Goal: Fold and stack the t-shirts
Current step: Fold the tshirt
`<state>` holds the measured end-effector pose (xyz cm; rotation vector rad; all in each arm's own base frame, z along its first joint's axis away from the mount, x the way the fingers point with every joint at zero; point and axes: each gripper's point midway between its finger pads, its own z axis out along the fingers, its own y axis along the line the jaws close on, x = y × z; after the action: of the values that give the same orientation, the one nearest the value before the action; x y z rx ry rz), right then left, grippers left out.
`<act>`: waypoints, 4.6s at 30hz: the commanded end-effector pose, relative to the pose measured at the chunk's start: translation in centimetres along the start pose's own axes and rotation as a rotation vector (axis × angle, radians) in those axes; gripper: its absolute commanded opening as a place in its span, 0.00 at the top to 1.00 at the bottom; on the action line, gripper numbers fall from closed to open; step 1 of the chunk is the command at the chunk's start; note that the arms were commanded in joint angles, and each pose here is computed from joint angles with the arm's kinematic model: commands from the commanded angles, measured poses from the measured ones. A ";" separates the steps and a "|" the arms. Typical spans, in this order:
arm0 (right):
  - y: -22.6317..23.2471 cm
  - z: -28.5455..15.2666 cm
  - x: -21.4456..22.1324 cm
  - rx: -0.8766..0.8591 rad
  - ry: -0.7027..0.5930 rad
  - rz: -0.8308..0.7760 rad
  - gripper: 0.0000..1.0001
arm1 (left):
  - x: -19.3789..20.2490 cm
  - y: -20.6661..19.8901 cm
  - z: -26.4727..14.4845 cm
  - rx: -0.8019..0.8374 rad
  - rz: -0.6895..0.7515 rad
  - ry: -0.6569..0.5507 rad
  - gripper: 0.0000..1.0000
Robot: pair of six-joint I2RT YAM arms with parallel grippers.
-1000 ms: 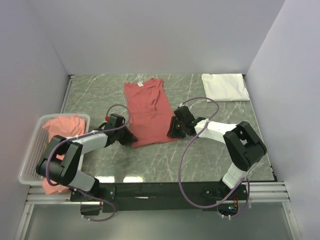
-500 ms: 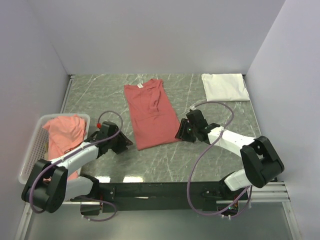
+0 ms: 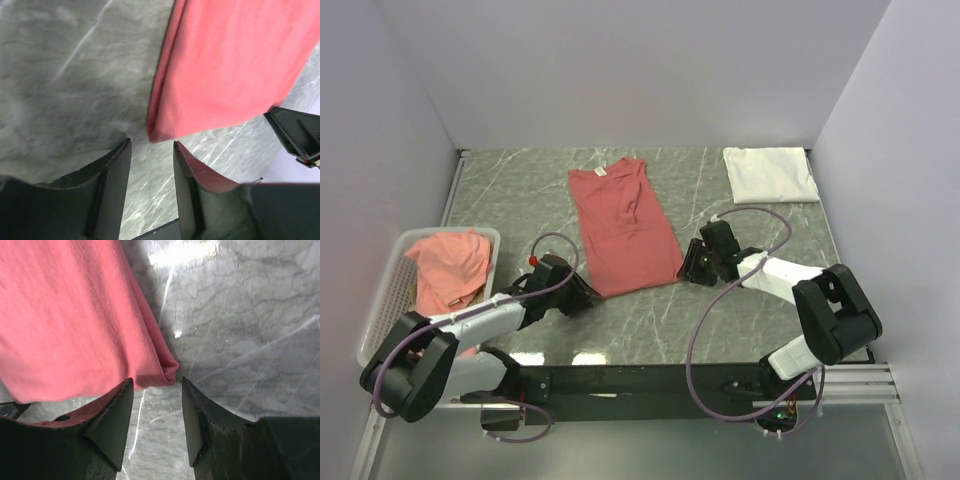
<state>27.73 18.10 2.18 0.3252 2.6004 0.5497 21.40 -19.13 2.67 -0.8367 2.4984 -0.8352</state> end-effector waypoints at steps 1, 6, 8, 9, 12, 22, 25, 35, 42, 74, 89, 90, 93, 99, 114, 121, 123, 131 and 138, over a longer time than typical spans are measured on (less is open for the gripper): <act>-0.7 0.8 0.2 0.002 0.003 0.012 0.50 | -0.2 -0.6 0.6 0.032 -0.016 -0.018 0.56; -0.4 1.3 0.2 -0.014 0.009 0.025 0.53 | -0.2 0.2 1.3 -0.001 -0.039 -0.023 0.61; -0.5 1.3 0.2 -0.010 0.009 0.028 0.56 | 0.0 0.5 1.5 -0.007 -0.046 -0.018 0.65; -0.5 1.4 0.1 -0.010 0.009 0.030 0.57 | 0.0 0.5 1.6 -0.013 -0.053 -0.017 0.66; -0.4 1.5 0.1 -0.011 0.012 0.030 0.60 | 0.1 0.7 1.8 -0.024 -0.064 -0.020 0.72; -1.0 -0.5 1.0 -0.012 0.015 0.005 1.00 | -1.1 0.4 -0.6 -0.137 -0.001 -0.042 0.99; -1.7 -1.7 2.9 -0.039 0.032 0.011 1.00 | -0.8 2.2 -1.5 -0.189 -0.001 -0.052 0.99; -2.6 -4.7 10.2 -0.080 0.079 0.008 1.00 | 2.6 6.0 -4.5 -0.195 0.006 0.012 0.99; -2.6 -5.5 11.4 -0.092 0.061 0.031 1.00 | 3.7 7.5 -4.6 -0.209 0.016 0.041 0.99; -1.3 -6.7 12.8 -0.209 0.004 0.139 0.56 | 4.1 7.1 -4.3 -0.162 0.041 0.060 0.99; -1.2 -5.8 14.1 -0.183 0.053 0.127 0.60 | 4.1 7.0 -4.3 -0.158 0.044 0.062 0.99; -1.4 -5.6 13.9 -0.168 0.038 0.130 0.60 | 4.2 7.1 -4.3 -0.159 0.045 0.063 0.99; -1.4 -5.4 13.9 -0.171 0.033 0.134 0.62 | 4.2 7.0 -4.4 -0.155 0.048 0.066 0.99; -0.7 -6.1 12.5 -0.151 0.001 0.094 0.90 | 3.5 5.0 -5.0 -0.117 0.073 0.049 0.99; 5.2 -9.7 1.4 -0.157 -0.165 -0.050 1.00 | -4.4 -9.4 -5.8 0.047 0.174 -0.114 1.00; 9.3 -8.7 -6.5 -0.171 -0.197 -0.060 1.00 | -10.0 -14.1 -3.4 0.079 0.130 -0.133 1.00; 9.4 -7.0 -7.5 -0.150 -0.171 -0.056 1.00 | -11.8 -15.4 -2.6 0.092 0.112 -0.133 1.00; 11.2 -2.7 -15.4 -0.142 -0.161 -0.032 1.00 | -19.0 -20.2 -0.9 0.133 0.086 -0.163 0.99; 11.9 1.2 -22.1 -0.167 -0.190 -0.010 1.00 | -23.4 -19.6 5.7 0.106 0.079 -0.101 0.99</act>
<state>46.24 22.11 12.91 0.3332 2.4182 0.6476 48.25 -18.83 15.18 -0.7948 2.3470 -0.8072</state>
